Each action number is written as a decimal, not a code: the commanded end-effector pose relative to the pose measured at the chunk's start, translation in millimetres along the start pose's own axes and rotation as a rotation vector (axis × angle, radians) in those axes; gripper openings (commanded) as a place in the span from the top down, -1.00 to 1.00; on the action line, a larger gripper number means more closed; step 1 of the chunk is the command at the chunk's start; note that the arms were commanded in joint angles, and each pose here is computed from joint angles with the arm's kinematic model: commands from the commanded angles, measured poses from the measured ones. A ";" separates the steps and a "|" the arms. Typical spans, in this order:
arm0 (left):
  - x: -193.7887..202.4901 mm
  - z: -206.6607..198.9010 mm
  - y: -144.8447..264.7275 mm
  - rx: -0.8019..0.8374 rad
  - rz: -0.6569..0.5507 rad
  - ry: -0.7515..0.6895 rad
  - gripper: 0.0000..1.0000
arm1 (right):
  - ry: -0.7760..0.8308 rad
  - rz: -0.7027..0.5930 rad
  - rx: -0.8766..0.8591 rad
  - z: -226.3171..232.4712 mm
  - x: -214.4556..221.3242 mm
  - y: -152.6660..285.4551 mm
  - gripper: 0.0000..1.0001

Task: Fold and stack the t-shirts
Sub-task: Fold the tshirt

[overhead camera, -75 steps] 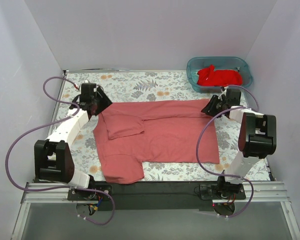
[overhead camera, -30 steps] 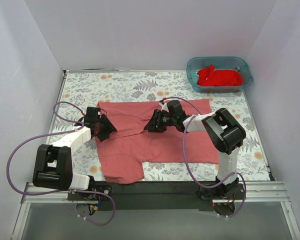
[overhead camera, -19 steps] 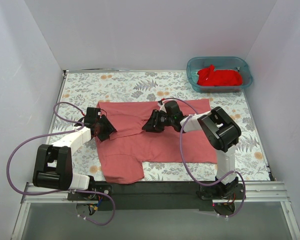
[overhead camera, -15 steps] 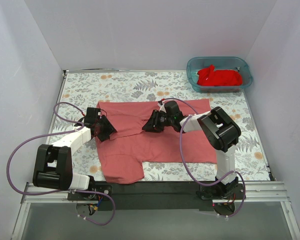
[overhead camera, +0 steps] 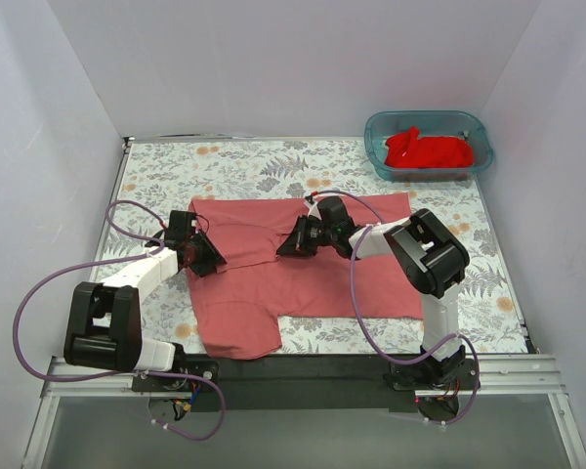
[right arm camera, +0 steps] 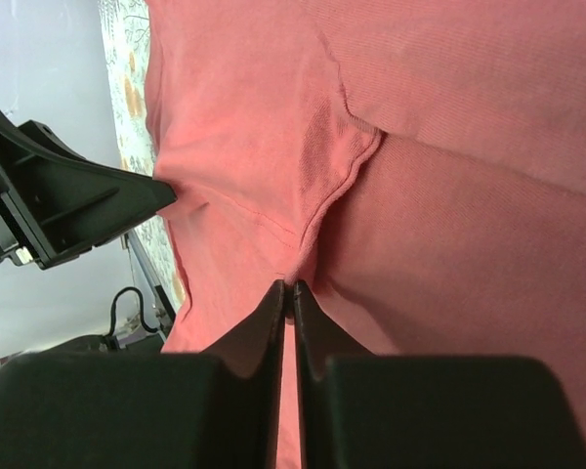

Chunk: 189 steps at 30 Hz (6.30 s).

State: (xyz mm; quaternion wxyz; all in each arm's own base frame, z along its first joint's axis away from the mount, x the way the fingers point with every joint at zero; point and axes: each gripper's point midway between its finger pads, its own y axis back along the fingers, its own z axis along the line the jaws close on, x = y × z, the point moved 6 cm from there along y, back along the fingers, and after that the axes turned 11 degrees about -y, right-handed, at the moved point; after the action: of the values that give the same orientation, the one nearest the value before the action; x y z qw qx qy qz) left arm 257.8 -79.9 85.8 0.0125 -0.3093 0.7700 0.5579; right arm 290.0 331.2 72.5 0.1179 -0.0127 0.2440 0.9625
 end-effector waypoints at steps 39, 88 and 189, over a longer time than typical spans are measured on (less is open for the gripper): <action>0.0 -4.4 22.6 -0.060 0.082 0.026 0.37 | 0.146 0.070 0.035 19.1 -16.8 26.6 0.57; -180.9 -30.8 -61.0 -0.042 -0.232 0.084 0.04 | -0.055 -0.762 -0.006 -101.0 -217.3 255.1 0.37; 32.4 91.6 12.2 -0.523 0.098 0.099 0.62 | 0.298 -0.262 0.640 -80.6 46.7 252.6 -0.16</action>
State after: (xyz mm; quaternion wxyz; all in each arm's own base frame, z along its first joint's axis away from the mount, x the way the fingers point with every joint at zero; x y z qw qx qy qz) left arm 203.5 -15.7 70.4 -0.1253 -0.3019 0.6230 0.7106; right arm 181.2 94.9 114.3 0.1938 -0.1439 0.5165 0.8216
